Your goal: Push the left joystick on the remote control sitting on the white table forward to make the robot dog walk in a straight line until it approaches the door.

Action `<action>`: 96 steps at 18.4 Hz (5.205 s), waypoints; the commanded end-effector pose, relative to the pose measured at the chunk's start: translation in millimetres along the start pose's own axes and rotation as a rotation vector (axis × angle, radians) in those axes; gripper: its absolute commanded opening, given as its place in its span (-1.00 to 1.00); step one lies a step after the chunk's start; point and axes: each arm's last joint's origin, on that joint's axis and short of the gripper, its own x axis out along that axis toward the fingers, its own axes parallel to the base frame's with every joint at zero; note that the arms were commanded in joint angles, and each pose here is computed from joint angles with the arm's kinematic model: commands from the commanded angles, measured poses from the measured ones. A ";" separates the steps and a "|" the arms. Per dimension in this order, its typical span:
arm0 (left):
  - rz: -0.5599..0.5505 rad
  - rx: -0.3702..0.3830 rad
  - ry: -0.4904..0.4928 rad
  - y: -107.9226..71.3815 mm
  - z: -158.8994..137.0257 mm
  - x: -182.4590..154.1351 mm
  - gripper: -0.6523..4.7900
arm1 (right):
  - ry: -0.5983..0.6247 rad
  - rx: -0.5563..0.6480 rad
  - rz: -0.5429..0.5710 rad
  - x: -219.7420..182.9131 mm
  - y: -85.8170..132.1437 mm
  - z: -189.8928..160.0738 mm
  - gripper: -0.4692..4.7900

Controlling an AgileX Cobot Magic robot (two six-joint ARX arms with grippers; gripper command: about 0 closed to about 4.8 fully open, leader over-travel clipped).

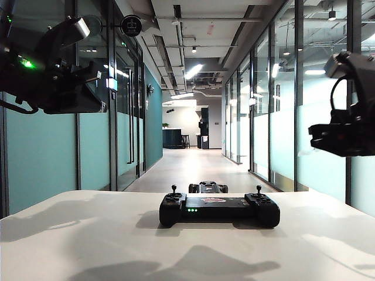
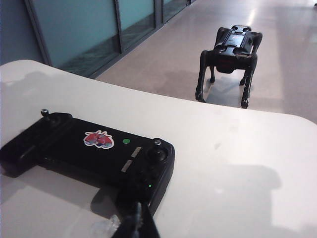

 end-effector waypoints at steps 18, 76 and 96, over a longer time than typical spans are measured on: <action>-0.002 0.000 -0.014 0.2 2.8 0.0 -0.78 | 0.053 0.062 0.149 52.7 -1.7 -25.0 -0.82; -0.004 -0.006 0.008 0.1 0.6 0.0 -0.78 | 0.217 0.050 -0.115 122.5 30.6 -55.4 0.19; -0.003 -0.006 0.007 0.1 0.6 0.0 -0.78 | 0.272 0.049 -0.117 131.4 30.8 -54.2 -0.19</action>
